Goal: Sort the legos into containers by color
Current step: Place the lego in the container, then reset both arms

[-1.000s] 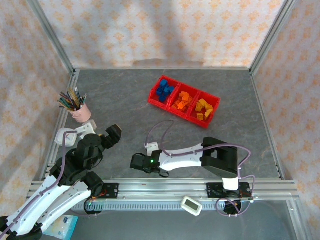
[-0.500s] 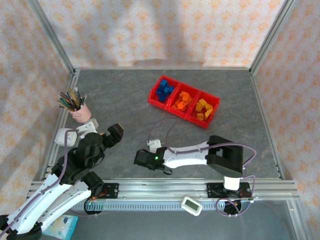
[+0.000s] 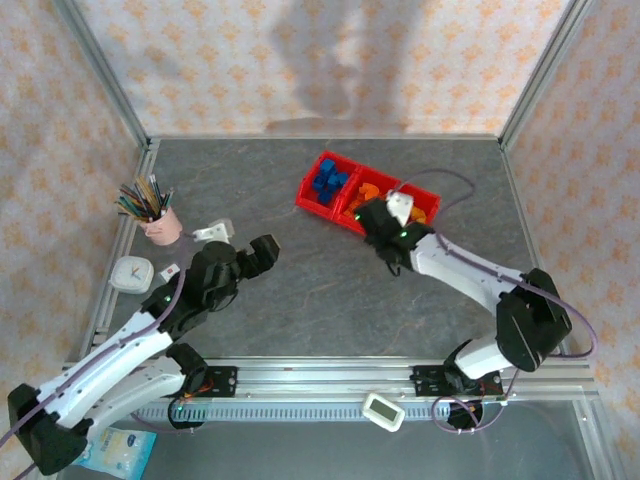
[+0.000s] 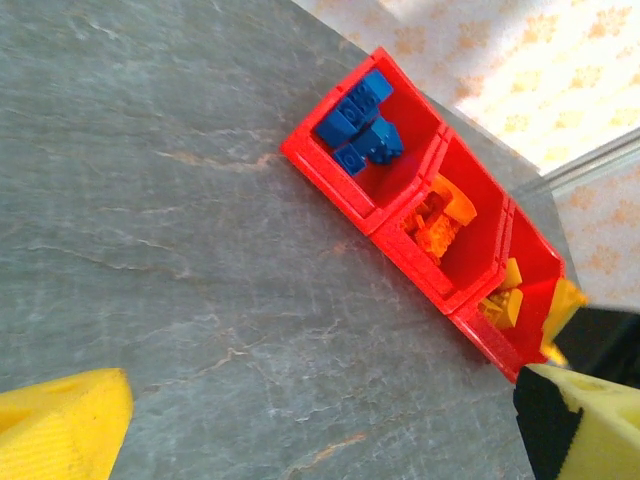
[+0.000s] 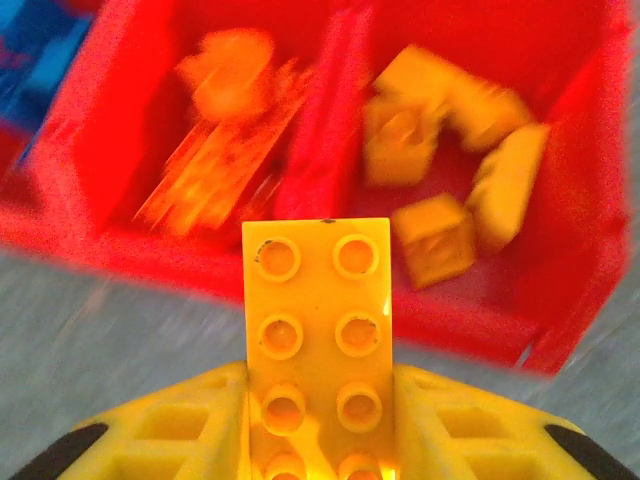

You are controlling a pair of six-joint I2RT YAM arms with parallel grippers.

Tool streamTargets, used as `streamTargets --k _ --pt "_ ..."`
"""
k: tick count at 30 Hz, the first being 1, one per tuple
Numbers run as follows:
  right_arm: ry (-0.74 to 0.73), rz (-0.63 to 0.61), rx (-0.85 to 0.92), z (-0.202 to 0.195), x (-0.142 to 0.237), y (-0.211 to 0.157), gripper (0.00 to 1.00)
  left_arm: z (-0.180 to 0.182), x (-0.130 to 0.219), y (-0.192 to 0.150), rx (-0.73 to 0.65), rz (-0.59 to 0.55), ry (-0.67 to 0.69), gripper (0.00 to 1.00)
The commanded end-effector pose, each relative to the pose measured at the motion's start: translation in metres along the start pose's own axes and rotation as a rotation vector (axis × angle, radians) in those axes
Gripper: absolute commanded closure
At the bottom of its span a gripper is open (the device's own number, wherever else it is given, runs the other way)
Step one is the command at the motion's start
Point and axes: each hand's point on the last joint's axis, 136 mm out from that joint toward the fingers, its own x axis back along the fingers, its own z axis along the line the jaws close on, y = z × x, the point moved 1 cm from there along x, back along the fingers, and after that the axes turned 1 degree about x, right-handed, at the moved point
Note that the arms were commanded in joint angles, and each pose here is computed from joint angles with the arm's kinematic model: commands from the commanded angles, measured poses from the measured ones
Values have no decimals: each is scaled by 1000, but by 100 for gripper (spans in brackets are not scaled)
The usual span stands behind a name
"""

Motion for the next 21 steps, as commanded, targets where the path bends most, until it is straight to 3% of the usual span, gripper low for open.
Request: streamTargets --k 1,4,7,10,13,17,21 --pt "-53 -45 39 -14 -26 32 64 -31 -8 13 -9 -27 -112 1" --pt "-86 -43 13 -25 -54 49 60 -35 -18 13 -28 -25 -107 1" --pt "-86 -44 4 -25 -66 64 41 -35 -26 16 -43 -28 -91 1" --pt "-89 -105 -3 -27 -52 83 26 -28 -31 25 -71 -60 -42 1" --pt "-160 -179 -69 -60 -35 100 1 -3 -35 50 -106 -149 83 1" --pt "-330 -330 -234 -144 -19 101 0 58 -31 100 -167 -345 343 1" --pt "-450 -488 -262 -200 -11 84 0 109 -24 128 -271 -516 523 1"
